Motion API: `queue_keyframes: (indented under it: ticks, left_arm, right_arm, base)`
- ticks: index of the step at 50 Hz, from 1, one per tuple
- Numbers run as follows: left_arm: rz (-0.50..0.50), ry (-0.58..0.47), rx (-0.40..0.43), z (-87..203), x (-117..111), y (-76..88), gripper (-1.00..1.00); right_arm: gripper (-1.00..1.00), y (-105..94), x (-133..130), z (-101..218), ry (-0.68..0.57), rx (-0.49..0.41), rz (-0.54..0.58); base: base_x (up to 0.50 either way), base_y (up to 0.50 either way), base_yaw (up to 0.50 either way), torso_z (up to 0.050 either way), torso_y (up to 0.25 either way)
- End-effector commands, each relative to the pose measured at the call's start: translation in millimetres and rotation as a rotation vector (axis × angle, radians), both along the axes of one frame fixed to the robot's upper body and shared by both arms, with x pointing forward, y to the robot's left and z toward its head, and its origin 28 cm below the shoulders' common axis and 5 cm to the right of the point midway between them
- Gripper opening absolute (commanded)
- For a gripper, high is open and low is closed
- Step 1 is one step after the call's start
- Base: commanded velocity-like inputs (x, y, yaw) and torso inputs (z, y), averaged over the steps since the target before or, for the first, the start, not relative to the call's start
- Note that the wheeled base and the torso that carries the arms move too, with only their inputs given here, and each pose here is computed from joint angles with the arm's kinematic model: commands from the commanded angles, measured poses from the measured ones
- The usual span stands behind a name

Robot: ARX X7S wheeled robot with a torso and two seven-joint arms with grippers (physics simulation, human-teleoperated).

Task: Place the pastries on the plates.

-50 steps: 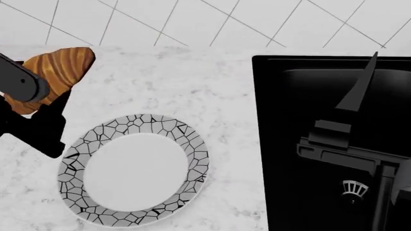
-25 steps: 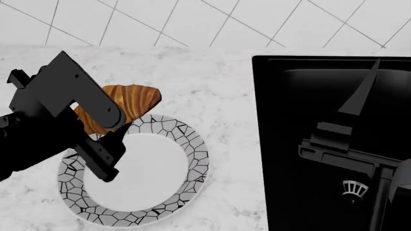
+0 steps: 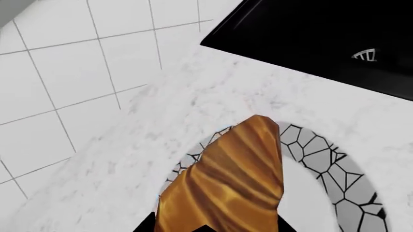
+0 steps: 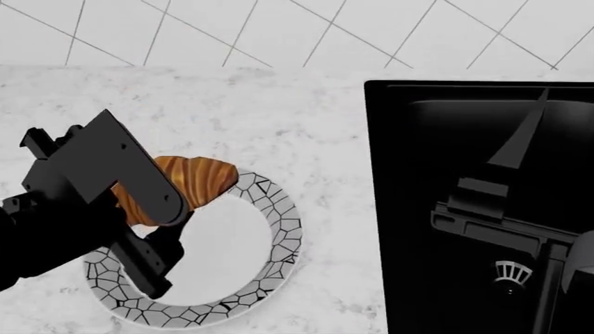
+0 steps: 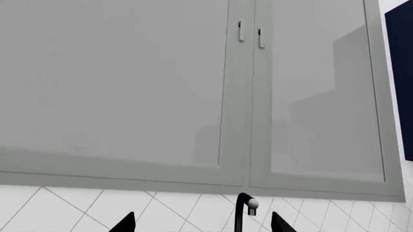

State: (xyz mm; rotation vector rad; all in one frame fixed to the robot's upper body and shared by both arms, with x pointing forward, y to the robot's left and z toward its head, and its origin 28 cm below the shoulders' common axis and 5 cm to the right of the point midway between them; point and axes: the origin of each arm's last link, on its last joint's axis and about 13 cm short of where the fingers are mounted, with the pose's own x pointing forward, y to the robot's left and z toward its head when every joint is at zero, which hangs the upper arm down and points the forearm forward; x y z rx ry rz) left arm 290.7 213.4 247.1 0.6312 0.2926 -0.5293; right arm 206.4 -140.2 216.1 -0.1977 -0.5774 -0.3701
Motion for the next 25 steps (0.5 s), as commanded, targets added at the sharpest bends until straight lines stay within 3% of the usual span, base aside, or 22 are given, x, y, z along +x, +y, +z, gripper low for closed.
queue_keyframes:
  ticks: [1, 25]
  left_arm:
    - [-0.028, 0.026, 0.016, -6.3, -2.9, -7.7, -1.00]
    - [-0.046, 0.081, 0.058, -19.0, -2.3, -10.5, -1.00]
  right_arm:
    - [1.00, 0.9, 1.1, 2.0, -0.013, 0.004, 0.020]
    - [1.00, 1.2, -1.0, -0.2, -0.006, 0.015, 0.016]
  base:
    - [0.00, 0.00, 0.00, 0.000, 0.000]
    - [0.00, 0.00, 0.00, 0.000, 0.001]
